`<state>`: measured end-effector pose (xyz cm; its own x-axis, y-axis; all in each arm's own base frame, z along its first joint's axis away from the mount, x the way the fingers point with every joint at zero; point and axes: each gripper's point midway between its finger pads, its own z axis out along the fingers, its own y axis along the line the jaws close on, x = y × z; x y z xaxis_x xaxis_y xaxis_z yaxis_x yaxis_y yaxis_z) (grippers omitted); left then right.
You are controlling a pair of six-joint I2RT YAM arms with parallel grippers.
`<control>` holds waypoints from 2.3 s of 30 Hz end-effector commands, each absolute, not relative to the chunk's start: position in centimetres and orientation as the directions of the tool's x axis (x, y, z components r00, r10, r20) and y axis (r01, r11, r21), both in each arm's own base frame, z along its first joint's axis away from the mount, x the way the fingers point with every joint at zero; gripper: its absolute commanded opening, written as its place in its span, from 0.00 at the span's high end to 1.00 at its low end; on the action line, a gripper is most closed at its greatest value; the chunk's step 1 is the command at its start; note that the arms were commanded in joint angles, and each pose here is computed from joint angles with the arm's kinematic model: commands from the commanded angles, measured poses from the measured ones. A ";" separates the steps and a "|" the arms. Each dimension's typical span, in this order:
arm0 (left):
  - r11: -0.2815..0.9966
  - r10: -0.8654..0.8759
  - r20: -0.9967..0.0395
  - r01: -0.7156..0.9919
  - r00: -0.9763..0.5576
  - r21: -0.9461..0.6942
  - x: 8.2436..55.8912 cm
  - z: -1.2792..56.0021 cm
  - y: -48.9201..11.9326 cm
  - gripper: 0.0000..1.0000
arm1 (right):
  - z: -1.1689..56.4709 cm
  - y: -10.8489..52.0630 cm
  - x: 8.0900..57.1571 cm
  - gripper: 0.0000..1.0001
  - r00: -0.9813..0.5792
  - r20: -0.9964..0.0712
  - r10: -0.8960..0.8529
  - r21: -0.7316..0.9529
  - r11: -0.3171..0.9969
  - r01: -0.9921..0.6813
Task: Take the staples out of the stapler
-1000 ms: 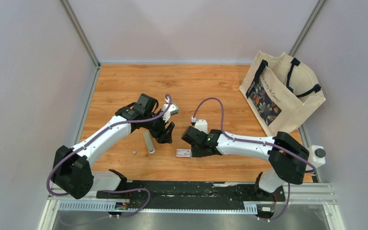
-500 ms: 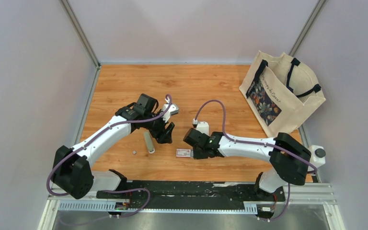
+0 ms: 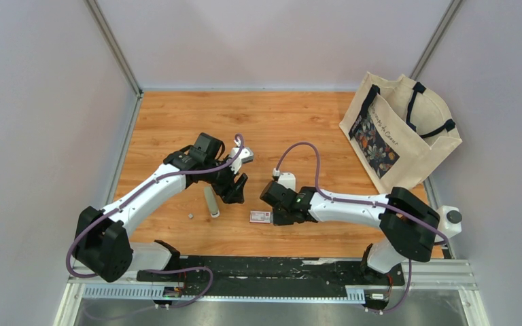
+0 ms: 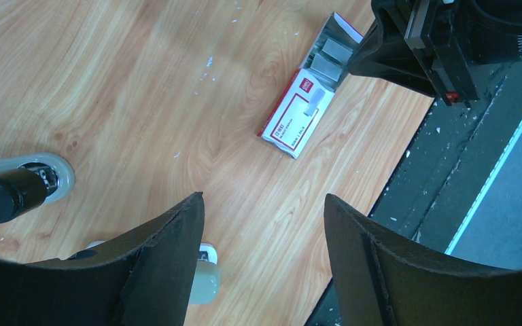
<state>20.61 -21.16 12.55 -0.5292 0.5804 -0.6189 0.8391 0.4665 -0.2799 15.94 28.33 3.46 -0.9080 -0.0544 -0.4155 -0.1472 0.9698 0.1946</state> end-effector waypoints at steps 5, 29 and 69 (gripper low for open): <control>0.426 0.573 -0.667 0.868 -0.477 -0.255 20.8 14.2 -21.7 0.27 | 3.7 29.0 16.9 0.96 -0.901 -0.433 -0.029 0.231 0.962 -0.142; 0.425 0.574 -0.667 0.869 -0.475 -0.254 20.7 14.2 -21.7 0.27 | 3.9 28.9 15.1 0.96 -0.906 -0.422 -0.016 0.291 0.945 -0.152; 0.396 0.591 -0.661 0.880 -0.462 -0.261 20.0 14.1 -21.6 0.26 | 4.8 28.0 15.2 0.92 -0.906 -0.412 -0.092 0.278 0.935 -0.222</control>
